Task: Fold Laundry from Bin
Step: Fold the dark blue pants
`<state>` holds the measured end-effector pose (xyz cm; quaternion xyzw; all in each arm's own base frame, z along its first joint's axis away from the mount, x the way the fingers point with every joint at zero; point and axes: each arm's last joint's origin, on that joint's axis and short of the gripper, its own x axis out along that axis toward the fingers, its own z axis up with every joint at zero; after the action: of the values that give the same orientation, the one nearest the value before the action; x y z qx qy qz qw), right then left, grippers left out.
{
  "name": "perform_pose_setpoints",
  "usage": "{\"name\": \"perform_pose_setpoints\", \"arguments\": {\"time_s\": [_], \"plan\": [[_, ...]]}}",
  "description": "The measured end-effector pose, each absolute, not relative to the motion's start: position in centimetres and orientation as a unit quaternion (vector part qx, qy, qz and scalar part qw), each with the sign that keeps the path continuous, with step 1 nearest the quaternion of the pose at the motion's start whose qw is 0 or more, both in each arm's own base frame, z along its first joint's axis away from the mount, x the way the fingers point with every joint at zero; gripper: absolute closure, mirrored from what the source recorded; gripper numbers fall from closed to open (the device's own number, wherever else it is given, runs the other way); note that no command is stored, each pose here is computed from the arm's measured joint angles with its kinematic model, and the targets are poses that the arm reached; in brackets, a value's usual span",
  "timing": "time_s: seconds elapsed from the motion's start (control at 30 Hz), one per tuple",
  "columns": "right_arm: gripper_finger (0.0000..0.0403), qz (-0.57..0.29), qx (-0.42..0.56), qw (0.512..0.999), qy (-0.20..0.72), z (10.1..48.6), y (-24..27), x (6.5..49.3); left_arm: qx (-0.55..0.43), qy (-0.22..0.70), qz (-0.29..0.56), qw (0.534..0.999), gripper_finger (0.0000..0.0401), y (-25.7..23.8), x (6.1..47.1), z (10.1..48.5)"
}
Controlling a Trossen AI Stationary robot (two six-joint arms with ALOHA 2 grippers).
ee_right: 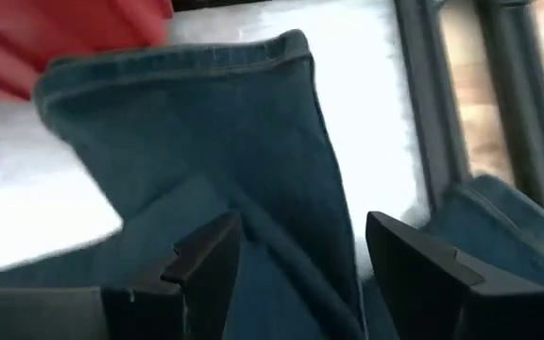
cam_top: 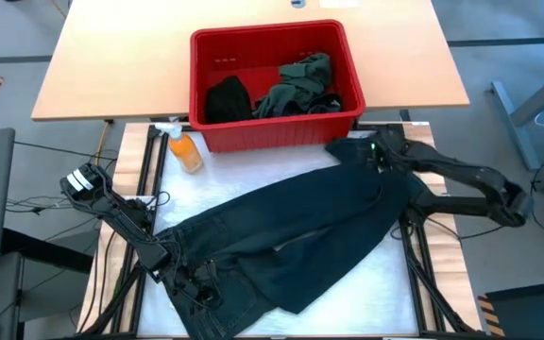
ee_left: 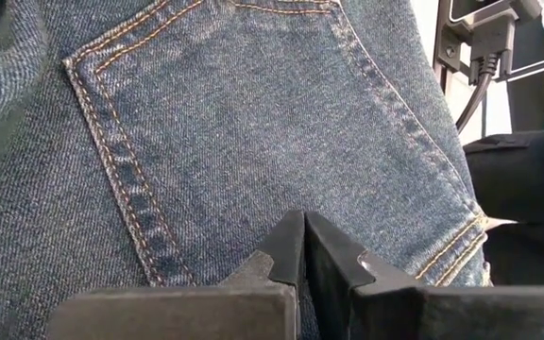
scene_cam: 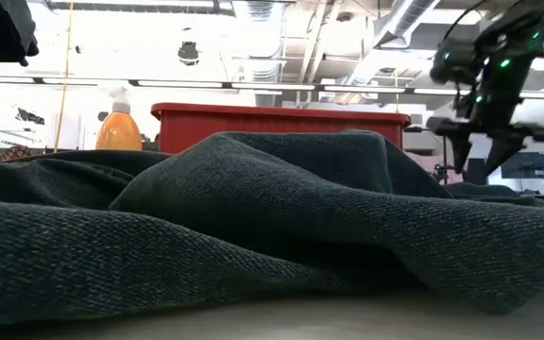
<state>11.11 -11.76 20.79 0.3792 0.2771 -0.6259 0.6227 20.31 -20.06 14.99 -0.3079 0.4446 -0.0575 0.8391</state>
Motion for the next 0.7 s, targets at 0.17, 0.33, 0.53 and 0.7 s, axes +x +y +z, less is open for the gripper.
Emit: {"name": "perform_pose_setpoints", "arguments": {"time_s": [0.17,0.33,0.53,0.7], "plan": [[0.0148,-0.62,0.396,0.611,0.292,19.8,-14.5,10.5,-0.311,0.446,-0.057,0.837,0.0401,-20.1,20.3,15.0],[0.0148,-0.607,0.407,0.606,0.314,18.4,-16.4,10.3,-0.319,0.446,-0.053,0.835,0.0401,-20.1,20.3,15.0],[0.0148,-0.619,0.396,0.583,0.347,16.7,-17.4,10.6,-0.326,0.444,-0.048,0.834,0.0401,-20.1,20.3,15.0],[0.0159,-0.607,0.399,0.584,0.362,15.8,-17.4,11.6,-0.329,0.433,-0.034,0.838,0.0401,-20.0,20.4,15.0]]}}
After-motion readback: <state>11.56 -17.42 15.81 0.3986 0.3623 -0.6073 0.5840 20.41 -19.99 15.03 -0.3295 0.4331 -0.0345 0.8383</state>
